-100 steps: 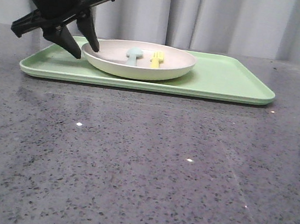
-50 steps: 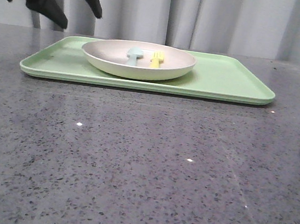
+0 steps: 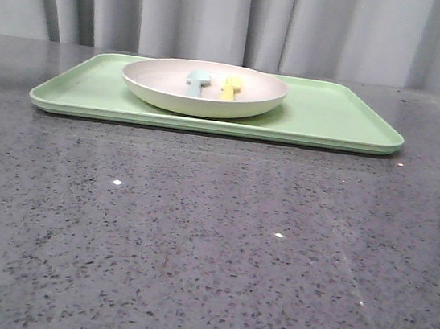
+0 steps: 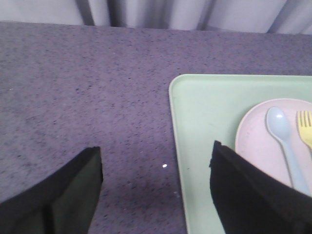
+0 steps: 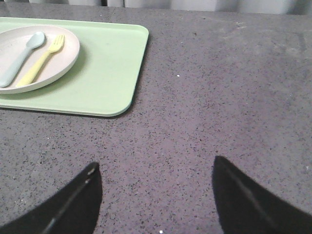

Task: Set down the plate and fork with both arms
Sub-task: 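Move the right gripper above the yellow fork on the plate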

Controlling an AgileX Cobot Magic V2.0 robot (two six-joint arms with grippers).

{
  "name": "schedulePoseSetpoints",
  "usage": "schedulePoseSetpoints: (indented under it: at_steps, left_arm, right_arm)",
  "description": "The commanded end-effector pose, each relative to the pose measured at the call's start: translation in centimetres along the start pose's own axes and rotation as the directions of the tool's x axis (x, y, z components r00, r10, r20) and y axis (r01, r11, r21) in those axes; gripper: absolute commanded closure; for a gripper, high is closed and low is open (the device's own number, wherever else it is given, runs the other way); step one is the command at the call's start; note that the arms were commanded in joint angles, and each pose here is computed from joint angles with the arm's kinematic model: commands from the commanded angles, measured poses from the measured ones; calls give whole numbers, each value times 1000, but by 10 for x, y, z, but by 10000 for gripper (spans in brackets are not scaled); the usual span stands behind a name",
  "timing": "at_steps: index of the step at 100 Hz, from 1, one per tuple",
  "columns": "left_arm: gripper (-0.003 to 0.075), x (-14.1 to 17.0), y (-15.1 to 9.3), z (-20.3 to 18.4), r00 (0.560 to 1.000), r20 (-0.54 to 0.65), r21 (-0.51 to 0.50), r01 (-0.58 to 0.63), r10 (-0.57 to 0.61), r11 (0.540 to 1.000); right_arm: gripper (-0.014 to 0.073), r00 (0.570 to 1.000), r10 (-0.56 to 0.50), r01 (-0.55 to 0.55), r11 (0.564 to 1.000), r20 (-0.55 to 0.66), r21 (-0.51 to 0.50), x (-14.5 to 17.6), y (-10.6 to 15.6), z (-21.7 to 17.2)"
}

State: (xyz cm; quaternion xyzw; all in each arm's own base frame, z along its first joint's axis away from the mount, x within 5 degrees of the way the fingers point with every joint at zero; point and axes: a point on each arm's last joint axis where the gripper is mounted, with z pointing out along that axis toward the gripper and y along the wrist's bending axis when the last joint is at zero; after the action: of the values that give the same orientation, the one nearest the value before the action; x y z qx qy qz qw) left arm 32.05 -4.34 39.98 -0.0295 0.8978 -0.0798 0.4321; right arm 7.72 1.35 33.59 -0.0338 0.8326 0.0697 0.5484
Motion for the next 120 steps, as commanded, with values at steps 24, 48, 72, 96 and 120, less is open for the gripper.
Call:
schedulePoseSetpoints:
  at_steps: [24, 48, 72, 96, 120]
  left_arm:
    - [258, 45, 30, -65, 983, 185, -56, 23, -12, 998]
    - [258, 113, 39, -86, 985, 171, -56, 25, -15, 998]
    - [258, 163, 44, -109, 976, 215, -29, 43, -36, 999]
    - [258, 181, 45, -125, 963, 267, -18, 40, -34, 999]
    - [258, 181, 45, -125, 963, 269, -18, 40, -34, 999]
  right_arm:
    - [105, 994, -2, 1, 1000, 106, 5, -17, 0, -3]
    - [105, 991, -2, 1, 1000, 130, 6, -19, 0, -4]
    - [105, 991, -2, 1, 1000, 133, 6, -19, 0, -4]
    - [105, 990, -1, 0, 1000, 144, 6, -20, 0, -4]
    - [105, 965, 84, -73, 996, 250, -55, -33, 4, -3]
